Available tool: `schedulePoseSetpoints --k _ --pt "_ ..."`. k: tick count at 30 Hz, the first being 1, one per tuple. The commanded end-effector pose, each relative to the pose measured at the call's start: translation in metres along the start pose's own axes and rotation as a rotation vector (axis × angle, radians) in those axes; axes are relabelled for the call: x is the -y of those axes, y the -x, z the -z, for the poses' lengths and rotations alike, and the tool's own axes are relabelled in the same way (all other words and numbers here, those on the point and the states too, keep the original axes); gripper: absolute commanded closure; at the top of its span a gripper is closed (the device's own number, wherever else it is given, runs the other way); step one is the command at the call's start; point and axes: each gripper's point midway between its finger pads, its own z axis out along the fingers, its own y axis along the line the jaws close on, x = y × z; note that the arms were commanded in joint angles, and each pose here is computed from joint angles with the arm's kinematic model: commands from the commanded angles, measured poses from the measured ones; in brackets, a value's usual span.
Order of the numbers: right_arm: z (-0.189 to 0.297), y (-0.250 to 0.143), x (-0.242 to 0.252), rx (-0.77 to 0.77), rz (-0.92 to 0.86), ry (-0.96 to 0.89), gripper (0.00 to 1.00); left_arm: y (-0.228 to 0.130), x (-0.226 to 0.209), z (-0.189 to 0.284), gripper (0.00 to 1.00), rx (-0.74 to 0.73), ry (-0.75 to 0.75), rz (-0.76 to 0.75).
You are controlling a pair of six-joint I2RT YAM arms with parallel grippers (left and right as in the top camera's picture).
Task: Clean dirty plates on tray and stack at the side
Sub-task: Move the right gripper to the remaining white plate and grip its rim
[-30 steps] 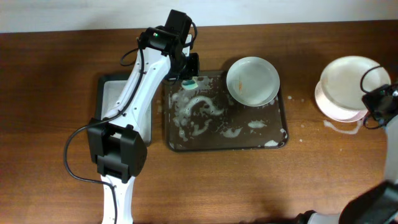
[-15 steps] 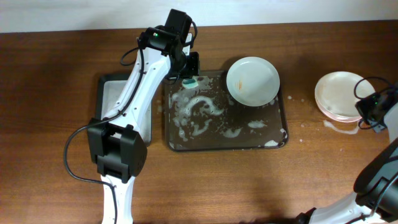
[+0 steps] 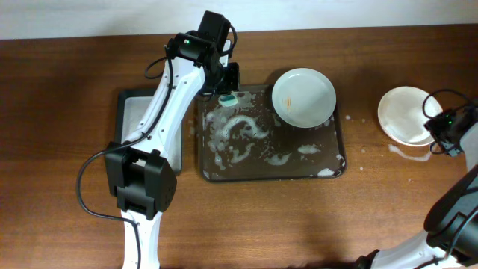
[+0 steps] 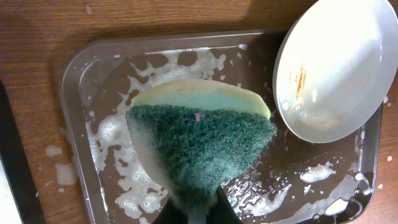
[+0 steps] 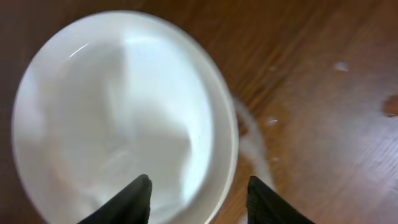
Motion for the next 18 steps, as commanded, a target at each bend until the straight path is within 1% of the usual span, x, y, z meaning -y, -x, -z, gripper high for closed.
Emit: schedulePoseSetpoints --k 1,3,4,6,8,12,14,16,18 --pt "0.002 -0.006 -0.024 -0.009 0.104 0.050 0.47 0.003 -0.001 0.001 1.00 0.006 0.003 0.012" --pt "0.004 -0.014 -0.038 -0.040 0.140 0.112 0.43 0.003 -0.001 0.001 1.00 0.006 0.003 0.012" --pt "0.007 -0.019 -0.051 -0.065 0.183 0.180 0.39 0.003 -0.001 0.001 1.00 0.006 0.003 0.012" --pt "0.018 -0.027 -0.077 -0.090 0.270 0.302 0.27 0.003 -0.001 0.001 1.00 0.006 0.003 0.012" --pt "0.033 -0.037 -0.101 -0.104 0.346 0.384 0.24 0.003 -0.001 0.001 1.00 0.006 0.003 0.012" --pt "0.054 -0.063 -0.148 -0.108 0.512 0.449 0.24 0.003 -0.001 0.001 1.00 0.006 0.003 0.012" --pt "0.057 -0.086 -0.169 -0.131 0.576 0.460 0.25 0.003 -0.001 0.001 0.99 0.007 0.003 0.012" --pt "0.055 -0.110 -0.186 -0.150 0.637 0.445 0.28 0.003 -0.001 0.001 1.00 0.006 0.003 0.012" --pt "0.045 -0.131 -0.196 -0.156 0.695 0.386 0.33 0.003 -0.001 0.001 1.00 0.007 0.003 0.012"
